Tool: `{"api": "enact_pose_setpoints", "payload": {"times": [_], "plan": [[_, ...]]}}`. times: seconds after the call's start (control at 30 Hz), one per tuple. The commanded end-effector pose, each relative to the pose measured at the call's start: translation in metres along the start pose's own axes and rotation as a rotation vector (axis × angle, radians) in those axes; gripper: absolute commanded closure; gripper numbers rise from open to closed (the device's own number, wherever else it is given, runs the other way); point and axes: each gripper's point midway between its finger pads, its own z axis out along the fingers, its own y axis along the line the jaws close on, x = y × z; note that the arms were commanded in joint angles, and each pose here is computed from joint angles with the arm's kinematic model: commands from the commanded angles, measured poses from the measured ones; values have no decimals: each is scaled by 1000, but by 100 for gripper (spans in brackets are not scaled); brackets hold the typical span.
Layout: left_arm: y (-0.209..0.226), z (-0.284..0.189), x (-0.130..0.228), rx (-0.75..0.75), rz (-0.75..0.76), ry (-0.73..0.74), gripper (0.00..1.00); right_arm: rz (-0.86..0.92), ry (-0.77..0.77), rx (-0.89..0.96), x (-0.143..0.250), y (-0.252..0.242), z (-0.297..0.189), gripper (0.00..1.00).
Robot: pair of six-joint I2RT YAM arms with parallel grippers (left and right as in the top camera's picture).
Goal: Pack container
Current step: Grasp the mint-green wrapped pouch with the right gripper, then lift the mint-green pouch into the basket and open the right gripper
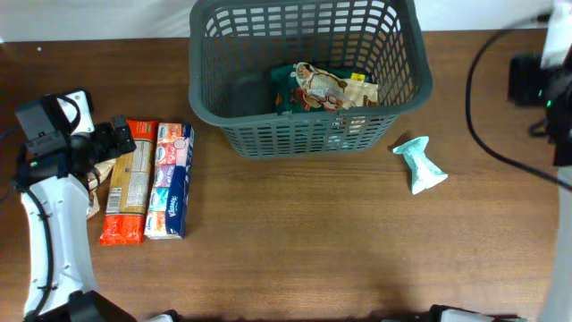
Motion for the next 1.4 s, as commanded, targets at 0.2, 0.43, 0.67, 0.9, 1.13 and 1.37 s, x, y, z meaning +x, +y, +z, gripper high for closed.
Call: {"api": "enact_pose_setpoints", "payload": {"times": [0.2, 0.43, 0.67, 0.9, 1.13, 1.37], "plan": [[3, -3, -7, -8, -4, -16, 1, 6, 462, -398, 153, 120, 110, 26], [3, -3, -7, -9, -4, -16, 1, -135, 608, -524, 200, 166, 147, 25], [3, -3, -7, -9, -4, -16, 1, -160, 668, -579, 223, 184, 166, 24], [3, -3, -7, -8, -4, -16, 1, -152, 686, -604, 232, 193, 175, 56], [3, -3, -7, -9, -4, -15, 1, -86, 698, -577, 224, 184, 173, 96], [3, -3, -7, -8, -4, -16, 1, 120, 587, -483, 158, 117, 151, 96]]}}
